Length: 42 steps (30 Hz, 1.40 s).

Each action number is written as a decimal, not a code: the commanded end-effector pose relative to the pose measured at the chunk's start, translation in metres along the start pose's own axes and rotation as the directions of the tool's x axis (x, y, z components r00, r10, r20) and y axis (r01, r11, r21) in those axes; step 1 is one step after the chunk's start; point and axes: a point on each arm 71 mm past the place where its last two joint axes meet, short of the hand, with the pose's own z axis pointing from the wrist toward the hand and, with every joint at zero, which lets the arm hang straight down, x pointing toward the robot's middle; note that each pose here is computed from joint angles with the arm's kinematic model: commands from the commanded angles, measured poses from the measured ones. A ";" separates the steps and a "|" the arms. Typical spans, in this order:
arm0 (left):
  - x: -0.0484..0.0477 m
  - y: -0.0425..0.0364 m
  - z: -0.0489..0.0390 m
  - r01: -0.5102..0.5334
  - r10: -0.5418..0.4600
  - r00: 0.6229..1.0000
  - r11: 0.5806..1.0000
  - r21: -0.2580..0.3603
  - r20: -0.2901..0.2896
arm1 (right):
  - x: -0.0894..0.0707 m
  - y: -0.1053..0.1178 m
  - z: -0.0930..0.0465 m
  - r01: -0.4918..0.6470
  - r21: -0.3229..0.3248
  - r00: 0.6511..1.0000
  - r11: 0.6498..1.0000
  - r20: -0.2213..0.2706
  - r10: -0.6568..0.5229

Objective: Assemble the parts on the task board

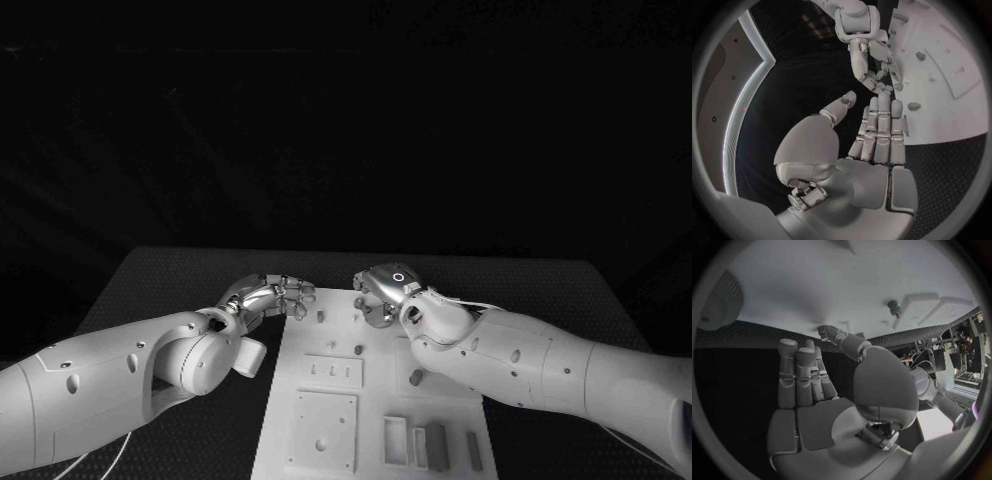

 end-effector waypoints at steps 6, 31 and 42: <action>-0.0003 -0.0015 -0.0002 -0.002 0.002 1.000 1.000 0.009 -0.003 | -0.006 -0.005 -0.007 -0.040 -0.005 0.998 0.999 0.040 0.040; -0.0119 -0.0009 -0.0009 -0.009 0.008 1.000 1.000 0.015 0.024 | -0.047 -0.103 -0.060 -0.255 0.140 0.956 0.957 -0.112 0.271; -0.0089 -0.0009 0.0007 -0.007 0.007 1.000 1.000 0.015 0.014 | -0.031 -0.116 -0.053 -0.220 0.187 0.948 0.957 -0.191 0.255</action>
